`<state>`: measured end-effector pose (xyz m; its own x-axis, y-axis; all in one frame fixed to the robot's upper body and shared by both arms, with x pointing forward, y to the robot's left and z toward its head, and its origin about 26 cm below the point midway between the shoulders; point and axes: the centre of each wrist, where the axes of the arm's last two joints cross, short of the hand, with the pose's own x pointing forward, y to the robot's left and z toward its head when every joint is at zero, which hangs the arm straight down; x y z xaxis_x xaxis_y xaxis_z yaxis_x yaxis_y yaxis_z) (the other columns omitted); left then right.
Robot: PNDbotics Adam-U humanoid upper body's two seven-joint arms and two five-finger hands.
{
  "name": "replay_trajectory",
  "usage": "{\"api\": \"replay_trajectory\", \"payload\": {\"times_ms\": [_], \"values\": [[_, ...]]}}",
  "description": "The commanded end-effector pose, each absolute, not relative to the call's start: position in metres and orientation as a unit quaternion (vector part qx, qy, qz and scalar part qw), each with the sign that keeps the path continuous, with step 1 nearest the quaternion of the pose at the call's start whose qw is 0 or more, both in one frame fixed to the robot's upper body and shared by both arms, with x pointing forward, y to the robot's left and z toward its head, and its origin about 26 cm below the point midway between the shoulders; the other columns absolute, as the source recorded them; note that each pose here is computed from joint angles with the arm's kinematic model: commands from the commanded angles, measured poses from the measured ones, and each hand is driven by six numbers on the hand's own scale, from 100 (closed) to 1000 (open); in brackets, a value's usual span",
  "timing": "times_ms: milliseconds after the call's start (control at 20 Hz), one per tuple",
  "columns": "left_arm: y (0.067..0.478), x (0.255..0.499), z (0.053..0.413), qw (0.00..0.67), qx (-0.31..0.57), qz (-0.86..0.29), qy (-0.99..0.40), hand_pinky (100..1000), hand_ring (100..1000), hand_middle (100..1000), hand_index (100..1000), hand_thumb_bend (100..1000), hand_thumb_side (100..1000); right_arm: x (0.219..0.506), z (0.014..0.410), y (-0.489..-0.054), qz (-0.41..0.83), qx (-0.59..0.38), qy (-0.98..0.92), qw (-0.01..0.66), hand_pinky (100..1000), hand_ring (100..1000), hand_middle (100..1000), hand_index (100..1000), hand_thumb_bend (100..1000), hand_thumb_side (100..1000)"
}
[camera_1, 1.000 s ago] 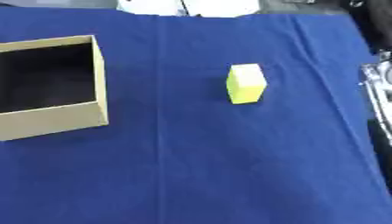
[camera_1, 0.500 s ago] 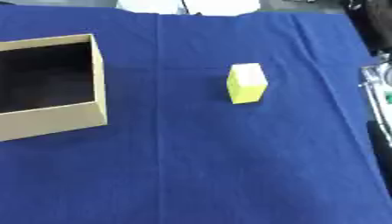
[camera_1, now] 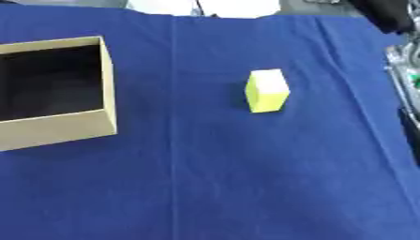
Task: Pick up objects on the table and place them in the box.
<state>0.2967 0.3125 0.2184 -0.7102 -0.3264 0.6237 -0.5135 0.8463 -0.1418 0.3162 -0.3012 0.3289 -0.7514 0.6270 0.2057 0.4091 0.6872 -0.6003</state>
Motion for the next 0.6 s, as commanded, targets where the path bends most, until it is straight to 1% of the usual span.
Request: {"api": "replay_trajectory", "payload": {"times_ms": [50, 200, 300, 350, 400, 450, 500, 550, 600], "values": [[0.313, 0.294, 0.226, 0.292, 0.23, 0.14, -0.918, 907, 666, 617, 675, 328, 830, 0.322, 0.346, -0.307, 0.339, -0.338, -0.856, 0.193, 842, 884, 853, 901, 100, 648], [0.312, 0.294, 0.226, 0.294, 0.227, 0.138, -0.918, 907, 666, 617, 675, 327, 830, 0.331, 0.352, -0.307, 0.401, -0.364, -0.819, 0.19, 883, 929, 888, 932, 100, 661], [0.311, 0.295, 0.226, 0.295, 0.225, 0.136, -0.919, 907, 665, 617, 675, 327, 830, 0.338, 0.349, -0.306, 0.44, -0.371, -0.796, 0.19, 906, 954, 907, 953, 100, 635], [0.311, 0.294, 0.226, 0.295, 0.225, 0.135, -0.919, 907, 665, 617, 675, 326, 830, 0.342, 0.346, -0.304, 0.458, -0.373, -0.784, 0.191, 913, 960, 908, 954, 108, 600], [0.311, 0.294, 0.226, 0.296, 0.225, 0.135, -0.919, 907, 665, 616, 675, 326, 830, 0.346, 0.344, -0.303, 0.474, -0.374, -0.773, 0.192, 919, 967, 913, 957, 180, 575], [0.311, 0.294, 0.225, 0.296, 0.225, 0.135, -0.918, 907, 665, 616, 675, 326, 830, 0.351, 0.342, -0.301, 0.49, -0.375, -0.763, 0.194, 919, 967, 913, 957, 180, 575], [0.312, 0.294, 0.225, 0.297, 0.225, 0.135, -0.918, 907, 665, 616, 675, 325, 831, 0.355, 0.339, -0.299, 0.505, -0.376, -0.752, 0.196, 926, 976, 919, 959, 292, 544], [0.312, 0.294, 0.225, 0.297, 0.226, 0.134, -0.918, 907, 665, 616, 675, 325, 831, 0.359, 0.337, -0.297, 0.519, -0.377, -0.741, 0.197, 926, 976, 919, 959, 292, 544], [0.312, 0.294, 0.225, 0.298, 0.226, 0.135, -0.918, 907, 665, 617, 675, 324, 831, 0.363, 0.335, -0.295, 0.531, -0.377, -0.732, 0.198, 928, 978, 921, 960, 312, 542]]}}
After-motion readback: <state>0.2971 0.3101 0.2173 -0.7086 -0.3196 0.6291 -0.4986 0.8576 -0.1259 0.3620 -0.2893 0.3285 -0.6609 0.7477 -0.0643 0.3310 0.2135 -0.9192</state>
